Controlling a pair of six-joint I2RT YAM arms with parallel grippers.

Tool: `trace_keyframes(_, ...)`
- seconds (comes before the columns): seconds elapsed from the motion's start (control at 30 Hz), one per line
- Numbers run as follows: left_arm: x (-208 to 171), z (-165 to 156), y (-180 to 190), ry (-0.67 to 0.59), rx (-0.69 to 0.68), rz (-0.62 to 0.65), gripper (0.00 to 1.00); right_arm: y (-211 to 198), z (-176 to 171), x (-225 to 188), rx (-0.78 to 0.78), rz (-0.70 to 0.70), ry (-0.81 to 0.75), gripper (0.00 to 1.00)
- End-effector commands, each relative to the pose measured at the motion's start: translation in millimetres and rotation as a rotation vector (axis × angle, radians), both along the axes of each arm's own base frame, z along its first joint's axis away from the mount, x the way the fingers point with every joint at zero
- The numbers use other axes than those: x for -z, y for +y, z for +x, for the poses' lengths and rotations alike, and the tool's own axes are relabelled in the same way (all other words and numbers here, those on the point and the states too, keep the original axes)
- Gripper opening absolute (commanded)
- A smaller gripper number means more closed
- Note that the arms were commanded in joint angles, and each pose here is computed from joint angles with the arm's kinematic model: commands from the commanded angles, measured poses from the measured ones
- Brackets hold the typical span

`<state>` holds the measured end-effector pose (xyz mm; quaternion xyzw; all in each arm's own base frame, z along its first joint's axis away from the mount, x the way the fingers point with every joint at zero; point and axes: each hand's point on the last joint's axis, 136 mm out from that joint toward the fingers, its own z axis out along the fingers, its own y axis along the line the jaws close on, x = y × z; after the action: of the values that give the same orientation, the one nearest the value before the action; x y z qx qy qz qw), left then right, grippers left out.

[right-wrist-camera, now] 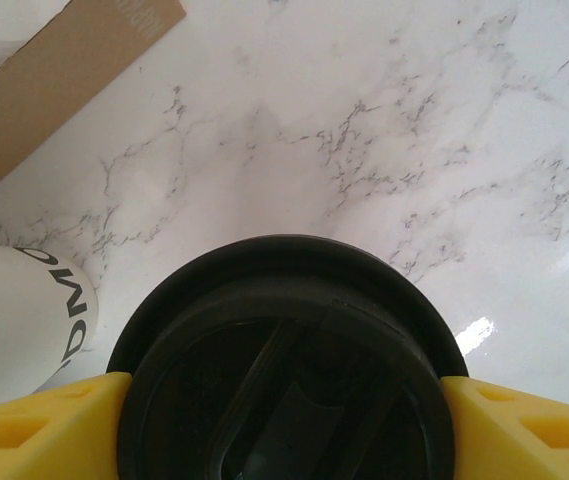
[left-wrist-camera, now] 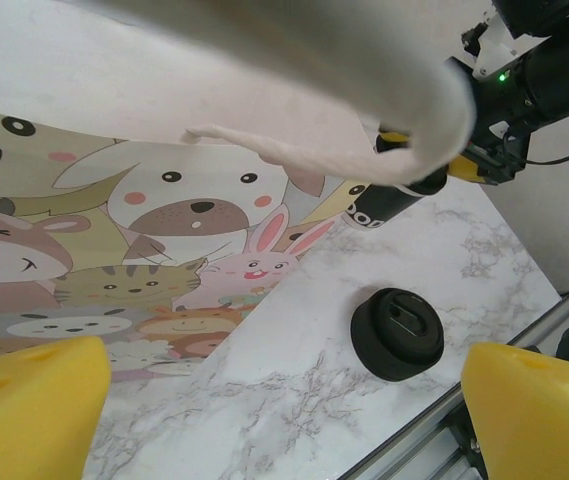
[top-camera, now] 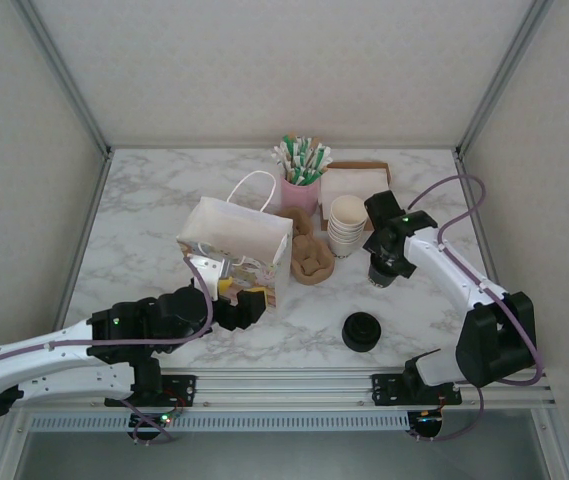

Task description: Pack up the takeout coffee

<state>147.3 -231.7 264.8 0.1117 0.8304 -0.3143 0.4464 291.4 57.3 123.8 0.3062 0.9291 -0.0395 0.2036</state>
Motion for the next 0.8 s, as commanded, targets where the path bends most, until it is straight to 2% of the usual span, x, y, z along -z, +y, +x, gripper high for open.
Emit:
trace_keyframes(0.0,-14.2,3.1,8.8,-0.015,-0.025,-0.007,0.91,-10.6,-11.4,1.9,0.012,-0.046,0.049,0.77)
trace_keyframes(0.13,-28.7,6.9,20.7,-0.044,-0.06,0.011,0.91,-21.9,-1.1,-22.0,0.017,-0.103,-0.003,0.78)
trace_keyframes(0.37,-56.6,11.0,43.1,-0.083,-0.123,-0.016,0.9,-36.1,19.4,-36.8,0.043,-0.123,-0.053,0.78)
trace_keyframes(0.77,-70.6,16.3,69.2,-0.111,-0.209,-0.015,0.9,-56.8,17.0,-11.1,0.1,-0.076,-0.013,0.81)
